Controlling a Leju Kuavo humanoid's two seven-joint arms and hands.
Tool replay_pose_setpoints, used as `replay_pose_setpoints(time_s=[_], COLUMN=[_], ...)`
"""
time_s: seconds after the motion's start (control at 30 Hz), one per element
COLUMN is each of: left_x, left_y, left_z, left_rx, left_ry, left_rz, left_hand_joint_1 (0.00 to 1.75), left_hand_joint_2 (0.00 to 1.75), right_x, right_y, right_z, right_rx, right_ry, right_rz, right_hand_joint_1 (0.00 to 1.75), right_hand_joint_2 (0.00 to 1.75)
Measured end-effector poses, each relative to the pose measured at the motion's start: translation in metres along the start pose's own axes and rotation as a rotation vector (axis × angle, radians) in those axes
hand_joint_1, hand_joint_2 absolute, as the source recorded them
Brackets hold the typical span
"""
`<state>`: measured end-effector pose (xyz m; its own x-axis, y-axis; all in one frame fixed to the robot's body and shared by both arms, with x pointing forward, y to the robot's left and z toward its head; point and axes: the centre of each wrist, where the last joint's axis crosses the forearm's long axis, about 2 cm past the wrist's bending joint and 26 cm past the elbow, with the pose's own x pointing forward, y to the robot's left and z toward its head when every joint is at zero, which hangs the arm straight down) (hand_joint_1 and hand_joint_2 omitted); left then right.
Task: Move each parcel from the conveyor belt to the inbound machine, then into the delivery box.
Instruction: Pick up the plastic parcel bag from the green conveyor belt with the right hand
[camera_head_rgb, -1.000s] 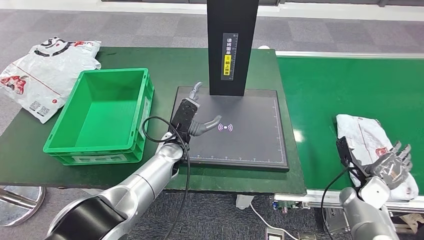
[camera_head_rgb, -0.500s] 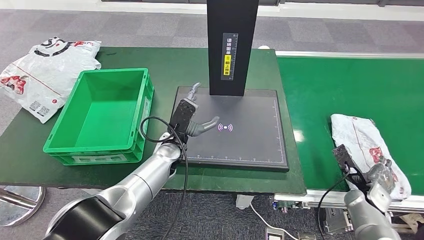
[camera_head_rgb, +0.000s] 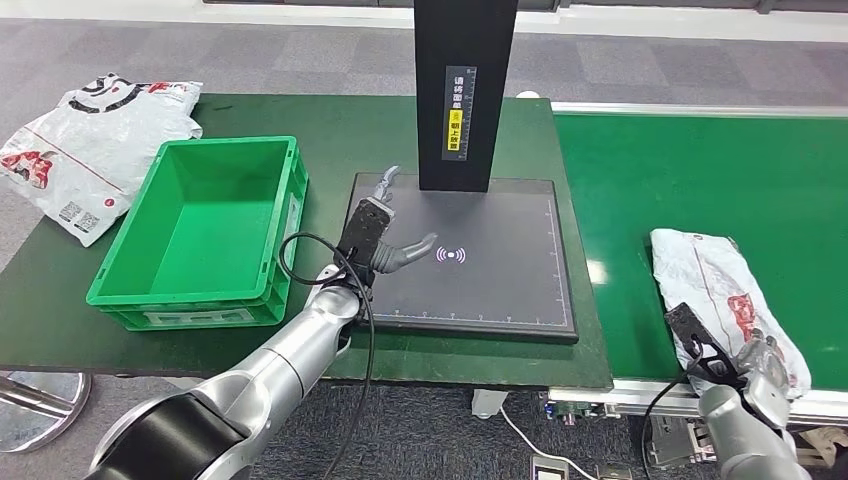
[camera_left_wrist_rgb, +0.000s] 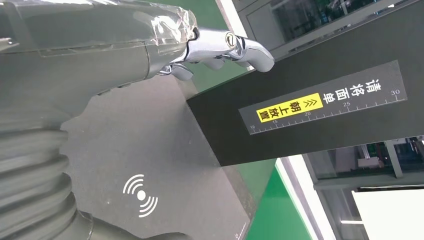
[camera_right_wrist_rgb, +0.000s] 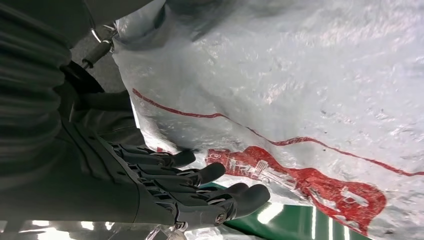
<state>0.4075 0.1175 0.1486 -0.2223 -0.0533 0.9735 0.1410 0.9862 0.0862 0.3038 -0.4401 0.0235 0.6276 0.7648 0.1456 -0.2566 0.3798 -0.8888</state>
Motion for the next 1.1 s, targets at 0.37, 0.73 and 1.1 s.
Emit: replay_pose_setpoints(time_s=[0.37,0.73,1.1], left_x=[-0.002,-0.006,-0.008], left_y=[0.006,0.012,0.012], left_z=[0.0,0.002,0.003], left_rx=[0.007,0.02,0.021], left_ry=[-0.001,0.0,-0.001], left_rz=[-0.003,-0.005,-0.005], left_hand_joint_1=[0.0,0.0,0.0], left_hand_joint_2=[1.75,1.75,1.75], right_x=[-0.014,-0.013,-0.011], right_y=[-0.008,-0.012,-0.011], right_z=[-0.006,-0.008,-0.007], right_rx=[0.222,0.25,0.251], right_ry=[0.001,-0.031,-0.037], right_rz=[0.011,-0.002,-0.002], right_hand_joint_1=[1.75,1.75,1.75], right_hand_joint_2=[1.75,1.75,1.75])
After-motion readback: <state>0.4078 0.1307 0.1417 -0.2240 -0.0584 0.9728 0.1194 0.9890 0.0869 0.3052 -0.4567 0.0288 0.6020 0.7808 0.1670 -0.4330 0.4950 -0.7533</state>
